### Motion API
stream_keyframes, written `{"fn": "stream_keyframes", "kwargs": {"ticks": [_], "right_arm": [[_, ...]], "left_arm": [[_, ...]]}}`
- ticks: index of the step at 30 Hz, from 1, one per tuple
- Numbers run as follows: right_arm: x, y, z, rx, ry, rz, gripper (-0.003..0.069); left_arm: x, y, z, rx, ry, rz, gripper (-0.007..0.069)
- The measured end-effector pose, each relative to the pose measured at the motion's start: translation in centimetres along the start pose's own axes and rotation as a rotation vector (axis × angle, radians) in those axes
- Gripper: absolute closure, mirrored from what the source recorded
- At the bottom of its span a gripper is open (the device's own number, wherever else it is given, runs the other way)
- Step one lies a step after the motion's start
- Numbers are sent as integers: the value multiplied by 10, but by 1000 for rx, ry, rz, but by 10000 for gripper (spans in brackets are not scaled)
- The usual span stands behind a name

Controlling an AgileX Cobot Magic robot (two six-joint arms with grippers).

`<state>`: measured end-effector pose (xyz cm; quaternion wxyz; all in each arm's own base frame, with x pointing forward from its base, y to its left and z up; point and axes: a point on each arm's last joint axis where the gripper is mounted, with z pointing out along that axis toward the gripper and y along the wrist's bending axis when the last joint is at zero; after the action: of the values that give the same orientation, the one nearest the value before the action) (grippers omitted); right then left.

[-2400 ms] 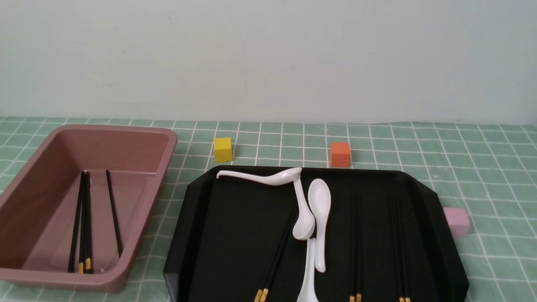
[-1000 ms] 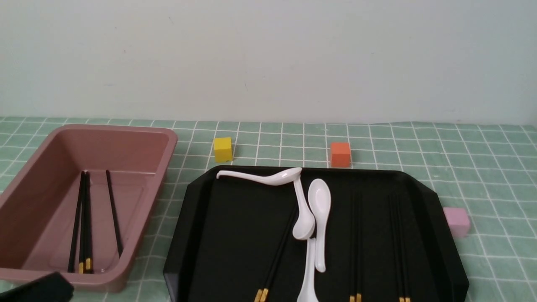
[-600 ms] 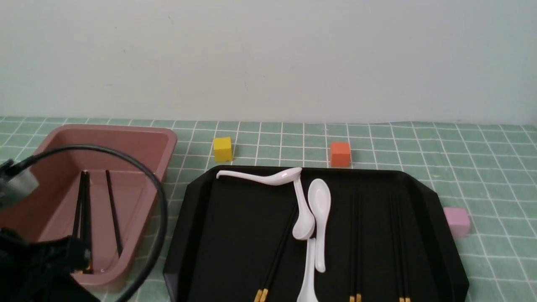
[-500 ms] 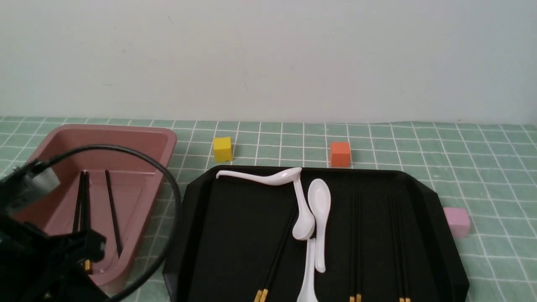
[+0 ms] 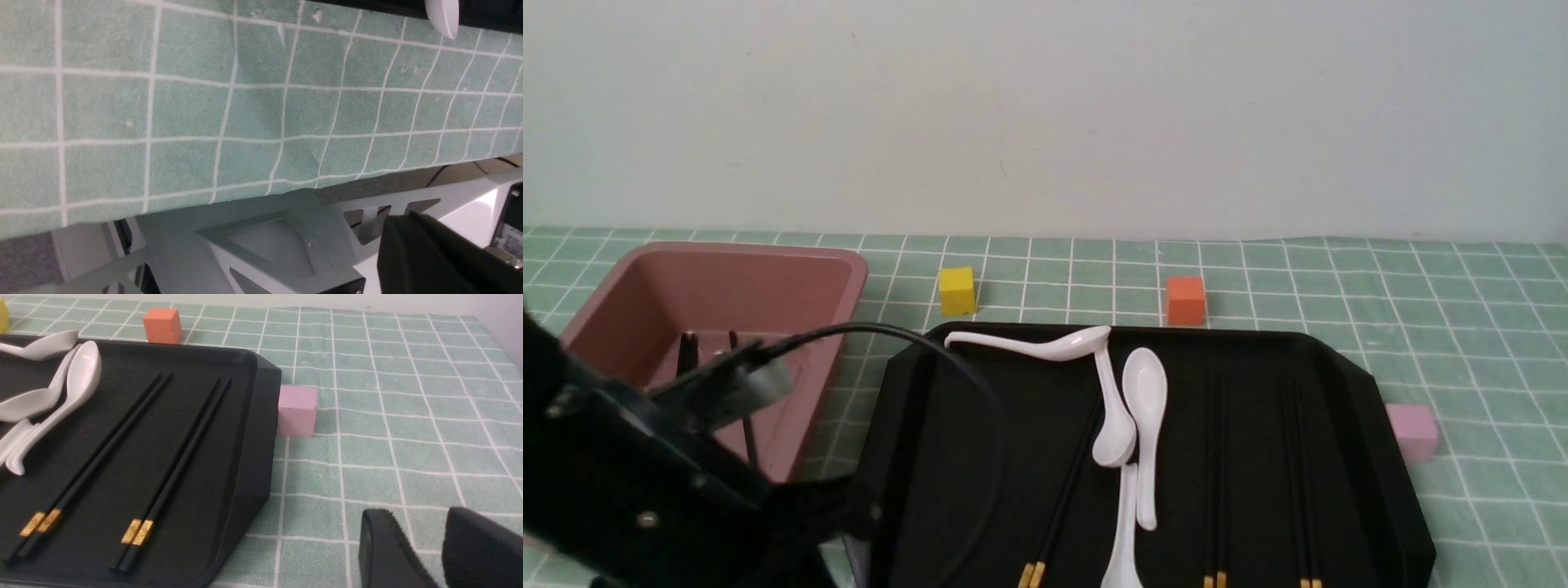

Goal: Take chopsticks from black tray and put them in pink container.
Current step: 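Reach over to the black tray and grasp a pair of chopsticks with the left gripper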

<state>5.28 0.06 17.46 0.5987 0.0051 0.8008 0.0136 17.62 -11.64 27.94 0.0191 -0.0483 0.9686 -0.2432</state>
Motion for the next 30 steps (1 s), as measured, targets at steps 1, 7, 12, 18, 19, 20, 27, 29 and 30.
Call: {"fn": "stream_keyframes", "kwargs": {"ticks": [1, 7, 12, 18, 19, 20, 27, 29, 30], "right_arm": [[0, 0, 0, 0, 0, 0, 419], [0, 0, 0, 0, 0, 0, 419], [0, 0, 0, 0, 0, 0, 419], [0, 0, 0, 0, 0, 0, 419], [0, 0, 0, 0, 0, 0, 419], [0, 0, 0, 0, 0, 0, 419], [0, 0, 0, 0, 0, 0, 419], [0, 0, 0, 0, 0, 0, 419], [0, 0, 0, 0, 0, 0, 419]], "left_arm": [[-1, -10, 5, -19, -6, 32, 622], [-21, -67, 44, -204, -48, 231, 484], [-44, -97, 87, -329, -83, 373, 354], [-66, -106, 136, -448, -78, 460, 298], [-68, -106, 139, -459, -79, 468, 297], [-70, -104, 145, -477, -75, 475, 297], [-79, -103, 162, -477, -118, 523, 295], [-80, -104, 164, -463, -131, 530, 295], [-82, -104, 168, -455, -139, 544, 295]]}}
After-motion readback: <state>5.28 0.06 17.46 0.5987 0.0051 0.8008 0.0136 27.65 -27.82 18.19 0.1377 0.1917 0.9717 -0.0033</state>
